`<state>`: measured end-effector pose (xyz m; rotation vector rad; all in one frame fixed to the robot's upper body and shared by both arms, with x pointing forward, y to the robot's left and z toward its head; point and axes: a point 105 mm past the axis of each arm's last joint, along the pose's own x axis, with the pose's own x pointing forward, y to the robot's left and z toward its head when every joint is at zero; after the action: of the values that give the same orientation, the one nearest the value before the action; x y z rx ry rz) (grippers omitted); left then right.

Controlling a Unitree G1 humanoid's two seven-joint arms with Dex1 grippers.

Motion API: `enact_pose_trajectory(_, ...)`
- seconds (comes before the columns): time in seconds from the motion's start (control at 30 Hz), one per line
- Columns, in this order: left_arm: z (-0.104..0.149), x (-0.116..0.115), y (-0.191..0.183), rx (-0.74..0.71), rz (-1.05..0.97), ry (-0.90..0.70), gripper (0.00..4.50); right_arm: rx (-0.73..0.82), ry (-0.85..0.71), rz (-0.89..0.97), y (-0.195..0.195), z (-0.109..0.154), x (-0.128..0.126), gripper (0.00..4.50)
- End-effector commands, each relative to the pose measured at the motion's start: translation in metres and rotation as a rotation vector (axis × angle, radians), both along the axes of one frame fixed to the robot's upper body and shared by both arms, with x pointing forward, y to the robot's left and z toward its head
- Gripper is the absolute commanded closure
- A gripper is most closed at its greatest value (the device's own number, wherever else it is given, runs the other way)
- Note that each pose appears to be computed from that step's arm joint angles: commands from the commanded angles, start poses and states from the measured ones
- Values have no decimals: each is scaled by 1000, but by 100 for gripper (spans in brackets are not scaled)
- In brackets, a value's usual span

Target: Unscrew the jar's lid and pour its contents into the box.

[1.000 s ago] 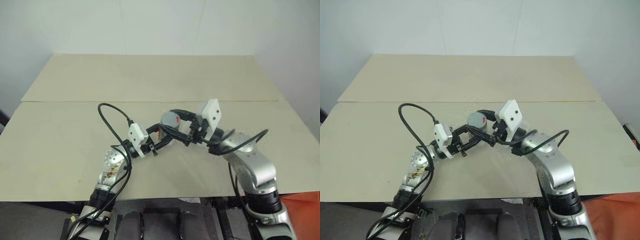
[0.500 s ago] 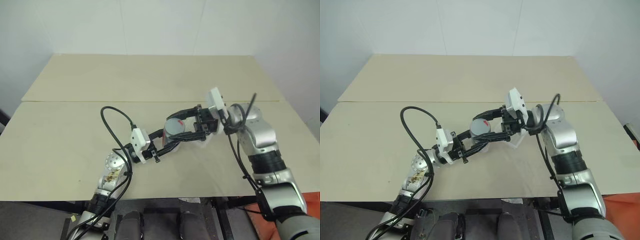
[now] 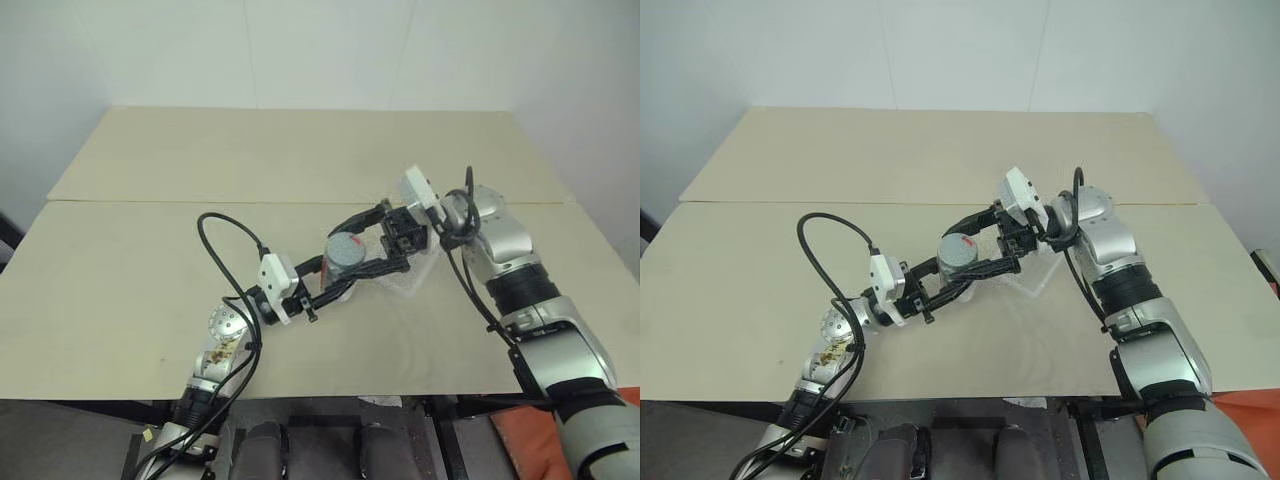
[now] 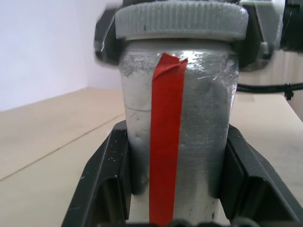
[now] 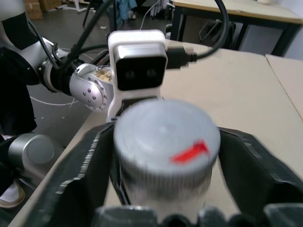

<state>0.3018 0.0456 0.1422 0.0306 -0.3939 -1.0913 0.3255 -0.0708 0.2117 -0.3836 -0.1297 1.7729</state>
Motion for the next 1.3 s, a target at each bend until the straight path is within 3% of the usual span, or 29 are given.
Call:
enact_pose_trajectory(0.03, 17, -2, -1, -35, -8, -63, 253, 42, -30, 32, -10, 11, -7, 5)
enact_pose_trajectory(0.2, 17, -1, -3, -31, -14, -64, 253, 83, -97, -48, -26, 13, -14, 5)
enact_pose_trajectory(0.4, 18, 5, -4, -35, 12, -65, 253, 180, -198, -325, -31, 14, -15, 5)
enact_pose_trajectory(0.73, 13, 15, -6, 7, 70, -76, 253, 275, -227, -665, -38, 19, -33, 5)
enact_pose_trajectory(0.93, 13, 20, -6, 6, 100, -79, 253, 298, -197, -710, -31, 20, -58, 5)
enact_pose_trajectory(1.3, 12, 20, -8, 1, 102, -83, 253, 436, -198, -832, 9, 28, -45, 5)
